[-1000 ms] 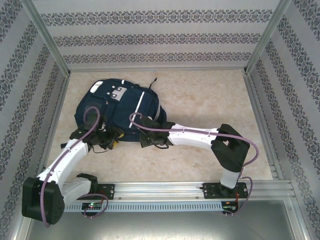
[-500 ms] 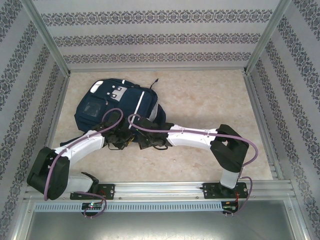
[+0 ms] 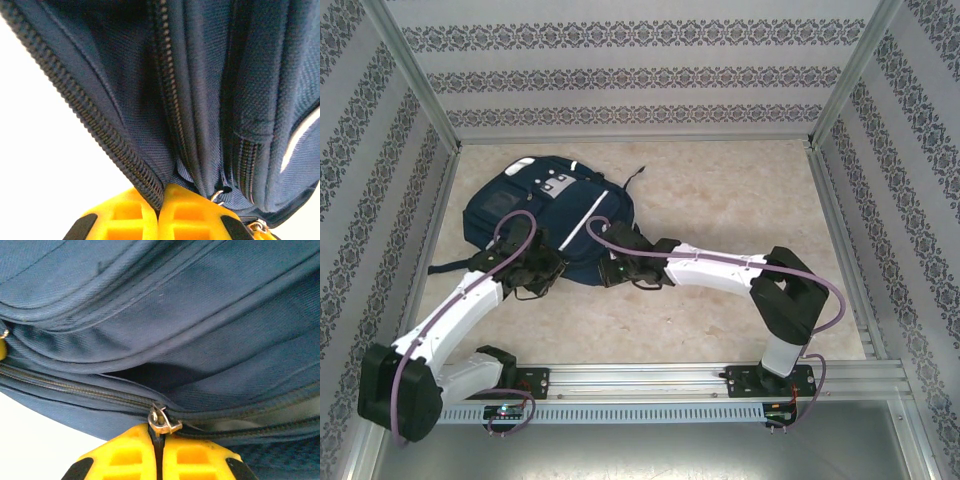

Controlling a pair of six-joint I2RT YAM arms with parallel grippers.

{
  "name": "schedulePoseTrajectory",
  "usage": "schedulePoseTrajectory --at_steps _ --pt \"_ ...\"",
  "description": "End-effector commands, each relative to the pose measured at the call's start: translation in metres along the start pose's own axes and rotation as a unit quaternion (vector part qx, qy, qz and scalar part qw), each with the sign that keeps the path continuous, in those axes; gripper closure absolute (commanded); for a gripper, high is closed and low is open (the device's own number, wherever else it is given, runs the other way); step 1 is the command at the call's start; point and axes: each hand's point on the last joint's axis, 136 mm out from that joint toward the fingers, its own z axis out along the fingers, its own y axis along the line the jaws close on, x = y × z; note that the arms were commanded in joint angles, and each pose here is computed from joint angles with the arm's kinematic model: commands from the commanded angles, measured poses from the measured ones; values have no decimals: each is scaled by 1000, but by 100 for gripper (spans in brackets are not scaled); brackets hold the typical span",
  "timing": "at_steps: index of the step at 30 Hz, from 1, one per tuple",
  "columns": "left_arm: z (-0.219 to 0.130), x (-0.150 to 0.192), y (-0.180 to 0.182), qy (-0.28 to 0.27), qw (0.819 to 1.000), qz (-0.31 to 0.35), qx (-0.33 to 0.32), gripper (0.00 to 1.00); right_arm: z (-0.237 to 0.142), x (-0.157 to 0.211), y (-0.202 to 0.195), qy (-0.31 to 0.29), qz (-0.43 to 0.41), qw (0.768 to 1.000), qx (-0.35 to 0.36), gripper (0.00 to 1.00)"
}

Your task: Pack books, pencil case, and school supplies into a backpack

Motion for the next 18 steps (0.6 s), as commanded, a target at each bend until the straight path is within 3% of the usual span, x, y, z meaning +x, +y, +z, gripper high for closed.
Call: schedulePoseTrajectory --at_steps 1,5,12,18 --pt "-26 -39 70 -86 989 -2 -124 100 -11 13 -116 32 27 983 181 100" --pt "-34 -57 75 -87 988 -3 -128 100 -14 5 -124 30 29 982 183 100" --pt "-23 -95 64 -82 987 24 -136 100 -20 8 -98 30 20 989 141 100" --pt "-7 -126 47 -82 987 38 -132 100 -28 24 -38 24 -3 997 73 100"
